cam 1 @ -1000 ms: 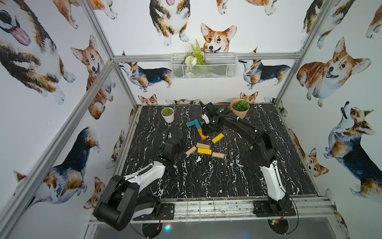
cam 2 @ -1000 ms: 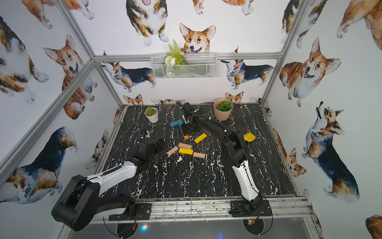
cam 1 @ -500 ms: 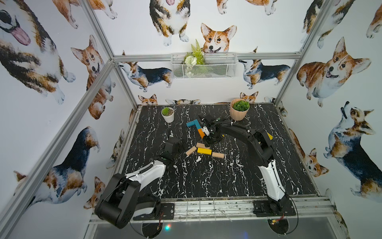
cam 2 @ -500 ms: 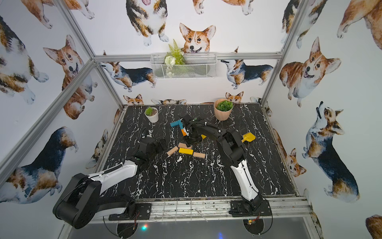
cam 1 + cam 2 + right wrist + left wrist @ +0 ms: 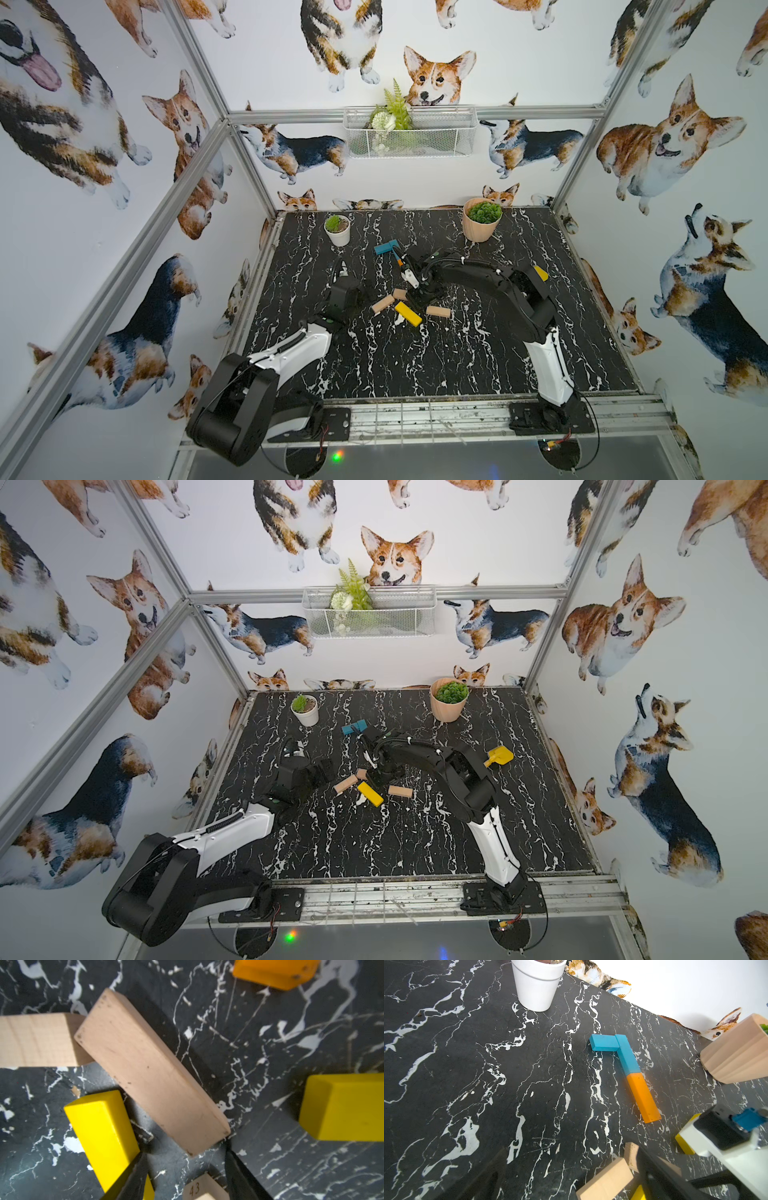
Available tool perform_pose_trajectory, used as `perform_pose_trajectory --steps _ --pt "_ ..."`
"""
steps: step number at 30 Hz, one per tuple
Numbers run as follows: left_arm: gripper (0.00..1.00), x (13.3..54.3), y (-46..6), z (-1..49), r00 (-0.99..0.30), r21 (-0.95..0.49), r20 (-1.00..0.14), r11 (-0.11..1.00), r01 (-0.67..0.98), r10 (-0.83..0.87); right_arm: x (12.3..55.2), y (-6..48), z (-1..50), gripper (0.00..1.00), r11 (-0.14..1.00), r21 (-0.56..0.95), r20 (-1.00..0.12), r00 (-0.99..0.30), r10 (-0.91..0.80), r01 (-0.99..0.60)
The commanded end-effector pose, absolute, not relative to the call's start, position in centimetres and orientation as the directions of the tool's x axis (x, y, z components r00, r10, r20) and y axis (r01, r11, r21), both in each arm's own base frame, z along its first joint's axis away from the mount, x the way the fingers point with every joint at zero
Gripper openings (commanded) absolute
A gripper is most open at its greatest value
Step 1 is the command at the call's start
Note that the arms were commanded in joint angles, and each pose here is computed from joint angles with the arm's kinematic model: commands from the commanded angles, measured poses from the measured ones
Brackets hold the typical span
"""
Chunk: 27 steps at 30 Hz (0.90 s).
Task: Assemble a giraffe with building blocks
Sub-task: Adjust the building block at the center of the board, then pick up the building block from the center of the board.
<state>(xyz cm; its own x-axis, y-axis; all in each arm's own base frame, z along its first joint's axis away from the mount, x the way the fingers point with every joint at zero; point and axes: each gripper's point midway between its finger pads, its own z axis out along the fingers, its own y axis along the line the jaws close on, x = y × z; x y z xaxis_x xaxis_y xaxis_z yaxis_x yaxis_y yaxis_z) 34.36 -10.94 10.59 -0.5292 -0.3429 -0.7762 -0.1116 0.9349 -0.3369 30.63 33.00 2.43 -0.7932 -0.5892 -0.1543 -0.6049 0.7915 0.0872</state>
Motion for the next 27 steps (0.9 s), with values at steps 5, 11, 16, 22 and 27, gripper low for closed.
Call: perform_pose_trajectory --steps 5,11,16,22,27 --pt "1.0 34.6 -10.8 11.0 -0.512 -0.337 -0.787 0.935 -0.11 -0.344 32.2 34.3 3.8 0.68 0.761 0.06 -0.229 -0.751 -0.619 -0.645" --pt "1.0 34.6 -10.8 11.2 -0.509 -0.334 -0.79 0.936 -0.107 -0.341 32.8 35.7 4.1 0.9 0.726 0.068 -0.223 -0.72 -0.657 -0.684" --pt "1.0 34.5 -10.8 11.3 -0.507 -0.334 -0.792 0.937 -0.107 -0.34 33.5 35.8 3.4 0.91 0.721 0.045 -0.198 -0.714 -0.672 -0.692" --pt "1.0 34.6 -10.9 11.1 -0.51 -0.334 -0.79 0.937 -0.105 -0.339 33.6 36.1 2.4 0.79 0.72 0.049 -0.188 -0.715 -0.674 -0.692" --pt "1.0 34.6 -10.8 11.1 -0.511 -0.334 -0.79 0.937 -0.106 -0.339 33.8 36.3 1.9 0.67 0.722 0.049 -0.187 -0.716 -0.673 -0.691"
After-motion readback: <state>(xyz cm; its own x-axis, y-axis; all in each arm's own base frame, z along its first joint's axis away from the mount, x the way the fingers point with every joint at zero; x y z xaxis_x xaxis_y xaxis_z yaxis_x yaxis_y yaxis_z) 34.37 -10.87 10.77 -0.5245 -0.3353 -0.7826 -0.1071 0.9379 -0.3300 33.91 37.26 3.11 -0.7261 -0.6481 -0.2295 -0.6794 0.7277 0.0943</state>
